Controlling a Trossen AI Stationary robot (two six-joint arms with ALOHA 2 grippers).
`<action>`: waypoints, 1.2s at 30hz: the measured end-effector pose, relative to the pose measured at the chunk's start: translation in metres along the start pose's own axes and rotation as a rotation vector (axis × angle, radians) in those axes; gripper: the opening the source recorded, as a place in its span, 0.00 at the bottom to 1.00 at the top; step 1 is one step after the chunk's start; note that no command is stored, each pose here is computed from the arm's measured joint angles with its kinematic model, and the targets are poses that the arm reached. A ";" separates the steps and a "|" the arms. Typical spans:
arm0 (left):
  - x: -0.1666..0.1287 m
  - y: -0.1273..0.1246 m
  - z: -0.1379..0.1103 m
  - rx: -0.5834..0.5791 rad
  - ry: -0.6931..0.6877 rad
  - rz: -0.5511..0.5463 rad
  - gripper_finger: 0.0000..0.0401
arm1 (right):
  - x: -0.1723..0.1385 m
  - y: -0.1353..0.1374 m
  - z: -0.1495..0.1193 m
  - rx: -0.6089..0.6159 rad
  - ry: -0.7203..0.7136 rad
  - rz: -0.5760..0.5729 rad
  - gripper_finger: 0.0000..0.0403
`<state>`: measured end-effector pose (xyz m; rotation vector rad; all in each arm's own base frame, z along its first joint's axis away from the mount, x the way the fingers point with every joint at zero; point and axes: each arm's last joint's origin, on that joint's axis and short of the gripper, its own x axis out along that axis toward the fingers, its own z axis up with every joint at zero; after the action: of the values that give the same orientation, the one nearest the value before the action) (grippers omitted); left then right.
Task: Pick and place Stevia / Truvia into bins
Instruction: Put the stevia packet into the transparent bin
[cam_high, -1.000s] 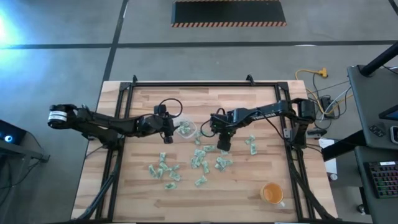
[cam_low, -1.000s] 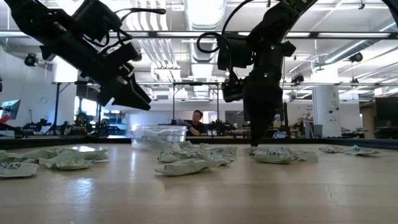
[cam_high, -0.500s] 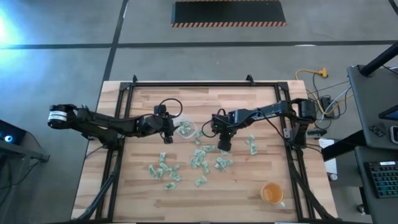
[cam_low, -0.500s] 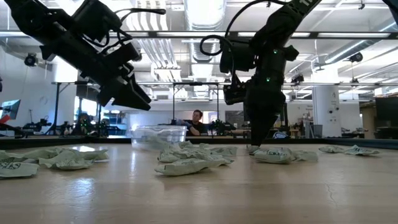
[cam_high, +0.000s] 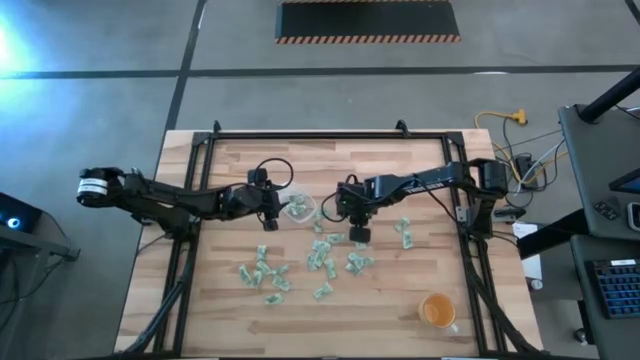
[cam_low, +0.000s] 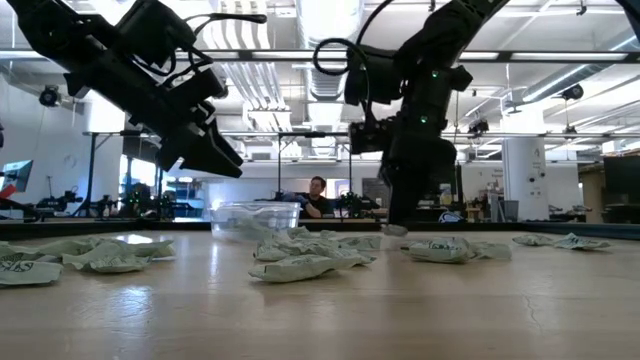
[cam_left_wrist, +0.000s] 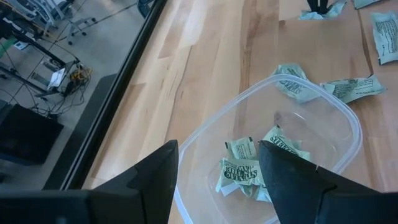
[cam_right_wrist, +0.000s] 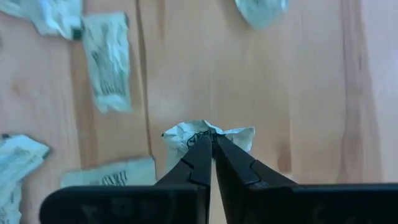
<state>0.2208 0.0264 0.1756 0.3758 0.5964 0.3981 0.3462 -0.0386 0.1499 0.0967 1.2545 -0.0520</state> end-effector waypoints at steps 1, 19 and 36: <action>0.000 0.000 0.000 0.000 0.000 0.000 0.51 | -0.001 0.000 0.002 -0.016 -0.013 0.000 0.02; -0.002 -0.002 -0.009 0.003 0.088 -0.025 0.51 | -0.024 0.002 0.057 -0.354 -0.447 -0.132 0.02; -0.048 -0.004 -0.004 -0.268 0.094 -0.124 0.51 | -0.029 0.002 0.072 -0.515 -0.622 -0.208 0.02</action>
<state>0.1837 0.0016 0.1929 0.0631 0.6451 0.3726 0.4052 -0.0443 0.2001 -0.4663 0.6209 0.0600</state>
